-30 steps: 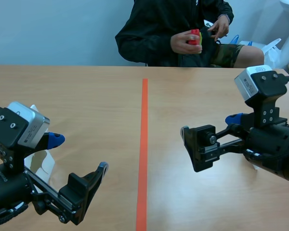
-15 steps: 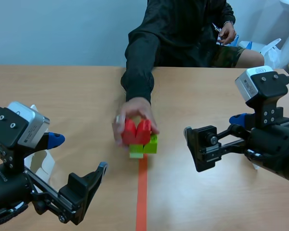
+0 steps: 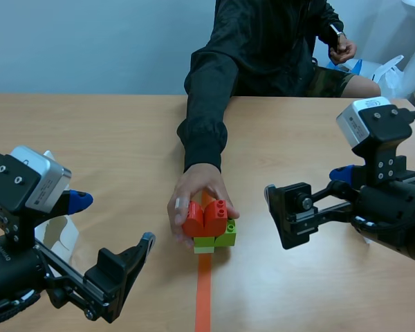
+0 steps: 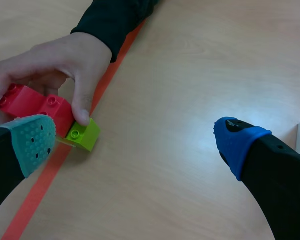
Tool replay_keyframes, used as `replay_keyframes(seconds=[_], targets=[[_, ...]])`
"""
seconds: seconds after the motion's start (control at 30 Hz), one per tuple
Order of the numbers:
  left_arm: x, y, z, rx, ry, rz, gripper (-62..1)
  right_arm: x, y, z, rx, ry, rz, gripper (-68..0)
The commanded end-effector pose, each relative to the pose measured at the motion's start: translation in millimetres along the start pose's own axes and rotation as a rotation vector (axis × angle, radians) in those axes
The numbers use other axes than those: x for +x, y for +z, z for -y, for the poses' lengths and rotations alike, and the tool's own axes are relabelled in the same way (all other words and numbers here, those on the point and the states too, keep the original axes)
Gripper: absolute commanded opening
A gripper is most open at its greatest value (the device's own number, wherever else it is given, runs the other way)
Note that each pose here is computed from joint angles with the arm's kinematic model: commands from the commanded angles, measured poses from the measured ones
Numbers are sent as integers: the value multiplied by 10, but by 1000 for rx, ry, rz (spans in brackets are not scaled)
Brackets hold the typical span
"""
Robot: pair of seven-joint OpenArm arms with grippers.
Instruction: Sort the leaf by its shape. The table is split by an orange tape line. A compound leaf with several leaflets goes to the left side, a simple leaf with one blade goes to the right side. Return to the home posture when a red brick is placed on the table.
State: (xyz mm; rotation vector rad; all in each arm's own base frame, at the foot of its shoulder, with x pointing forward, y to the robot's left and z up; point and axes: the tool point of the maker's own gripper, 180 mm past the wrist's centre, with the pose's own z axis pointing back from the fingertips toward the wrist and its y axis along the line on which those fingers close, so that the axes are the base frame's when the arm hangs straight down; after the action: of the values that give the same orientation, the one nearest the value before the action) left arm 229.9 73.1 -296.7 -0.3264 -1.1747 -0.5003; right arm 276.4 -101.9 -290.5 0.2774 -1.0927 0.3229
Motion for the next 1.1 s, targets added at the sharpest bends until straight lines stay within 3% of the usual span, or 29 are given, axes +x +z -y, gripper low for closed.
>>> replay_keyframes(seconds=[0.0,0.27,0.6,0.87,1.07], targets=[[82,2,7,-3,7,28,14,77,25,4,3,9,29,4],[47,5,89,-48,4,7,14,-42,81,-43,8,0,4,4],[-11,23,130,-69,56,-25,14,15,173,-118,9,53,8,4],[67,36,192,-98,36,-23,14,-87,217,-146,11,50,-17,4],[-22,104,202,-135,-7,-63,14,-107,225,-121,6,84,-30,4]])
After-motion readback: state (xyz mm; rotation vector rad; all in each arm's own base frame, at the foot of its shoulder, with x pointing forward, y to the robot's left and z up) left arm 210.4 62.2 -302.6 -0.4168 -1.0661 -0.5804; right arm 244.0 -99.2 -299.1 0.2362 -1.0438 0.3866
